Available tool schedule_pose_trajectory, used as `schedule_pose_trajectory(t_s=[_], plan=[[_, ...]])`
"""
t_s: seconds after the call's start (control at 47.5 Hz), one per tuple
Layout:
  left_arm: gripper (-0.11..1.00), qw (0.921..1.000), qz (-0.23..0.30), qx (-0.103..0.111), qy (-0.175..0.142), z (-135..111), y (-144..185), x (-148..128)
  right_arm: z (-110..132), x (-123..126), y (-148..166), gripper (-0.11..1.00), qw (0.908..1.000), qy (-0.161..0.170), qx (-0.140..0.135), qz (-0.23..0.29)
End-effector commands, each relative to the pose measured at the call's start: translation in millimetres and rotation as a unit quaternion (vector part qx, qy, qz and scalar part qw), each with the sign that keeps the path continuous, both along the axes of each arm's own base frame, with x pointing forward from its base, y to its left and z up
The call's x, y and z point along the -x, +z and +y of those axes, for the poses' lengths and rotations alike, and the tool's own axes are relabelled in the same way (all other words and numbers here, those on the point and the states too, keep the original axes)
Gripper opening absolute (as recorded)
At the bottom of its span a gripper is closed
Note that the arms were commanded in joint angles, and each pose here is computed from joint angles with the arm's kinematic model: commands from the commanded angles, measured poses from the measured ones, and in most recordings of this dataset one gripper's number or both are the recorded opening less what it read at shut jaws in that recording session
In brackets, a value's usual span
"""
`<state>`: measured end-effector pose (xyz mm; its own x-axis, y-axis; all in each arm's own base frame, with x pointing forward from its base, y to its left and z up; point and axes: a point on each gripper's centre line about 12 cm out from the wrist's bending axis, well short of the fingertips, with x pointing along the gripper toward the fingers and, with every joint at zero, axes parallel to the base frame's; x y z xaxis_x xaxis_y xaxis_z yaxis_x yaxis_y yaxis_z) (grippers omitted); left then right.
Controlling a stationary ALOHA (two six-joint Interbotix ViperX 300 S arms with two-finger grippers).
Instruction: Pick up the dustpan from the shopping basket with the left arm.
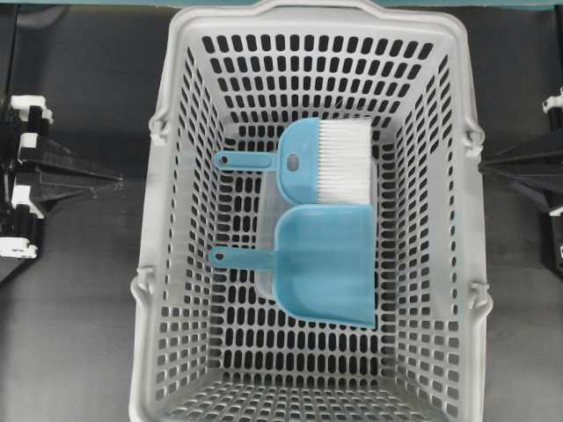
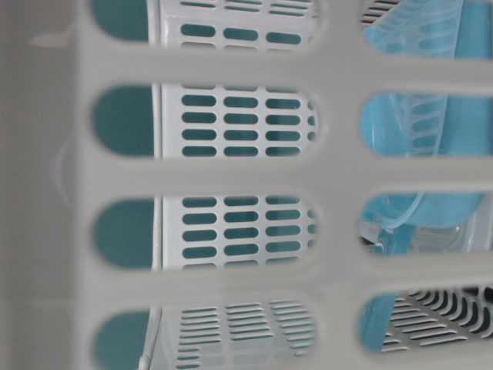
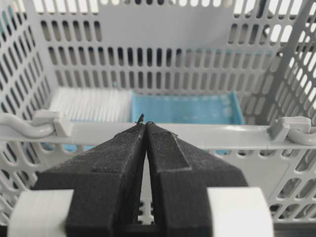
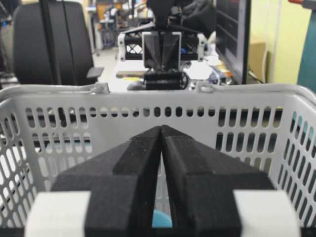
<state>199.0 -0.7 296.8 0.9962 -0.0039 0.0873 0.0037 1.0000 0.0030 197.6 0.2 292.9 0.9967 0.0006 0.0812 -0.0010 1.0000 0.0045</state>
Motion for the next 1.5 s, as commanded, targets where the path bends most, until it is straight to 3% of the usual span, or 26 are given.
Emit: schedule_pose_trajectory(t_s=[0.0,0.063,0.126,0.253,0.442,0.548,0.716,1.116,1.18,1.39,1.475], plan=[[0.06,0.9996,-0.022,-0.019,-0.003,-1,25,0,1,-2,5,0.0,1.0,0.002,-0.005,-0.006],[0.02,0.9997,-0.015,-0.021,-0.002,-1,38,-1,1,-1,4,0.05,1.0,0.002,-0.005,-0.004],[0.0,0.9998,0.007,-0.021,0.0,0,55,-3,1,-1,3,-0.01,1.0,0.002,-0.006,0.0],[0.0,0.9975,0.067,-0.022,0.004,1,81,-11,1,0,4,-0.01,1.0,0.002,-0.006,-0.002],[0.0,0.9846,0.173,-0.027,0.0,-2,109,-43,1,0,4,-0.01,1.0,0.002,-0.006,-0.002],[0.0,0.9721,0.233,-0.03,-0.001,-3,115,-67,1,0,4,-0.01,1.0,0.002,-0.006,-0.002],[0.0,0.9452,0.325,-0.033,-0.008,-8,112,-107,1,0,4,-0.01,1.0,0.002,-0.006,-0.002],[0.02,0.8851,0.462,-0.048,-0.029,-31,66,-190,1,1,-3,-0.01,0.9999,0.002,-0.01,0.012],[0.12,0.8775,0.476,-0.046,-0.03,-32,57,-198,1,1,-3,-0.01,0.9999,0.002,-0.01,0.013],[0.74,0.8463,0.53,-0.046,-0.03,-37,21,-217,1,1,-5,-0.01,0.9999,0.002,-0.009,0.015],[0.88,0.8372,0.544,-0.048,-0.03,-38,7,-223,1,2,-6,-0.01,0.9998,0.002,-0.009,0.016]])
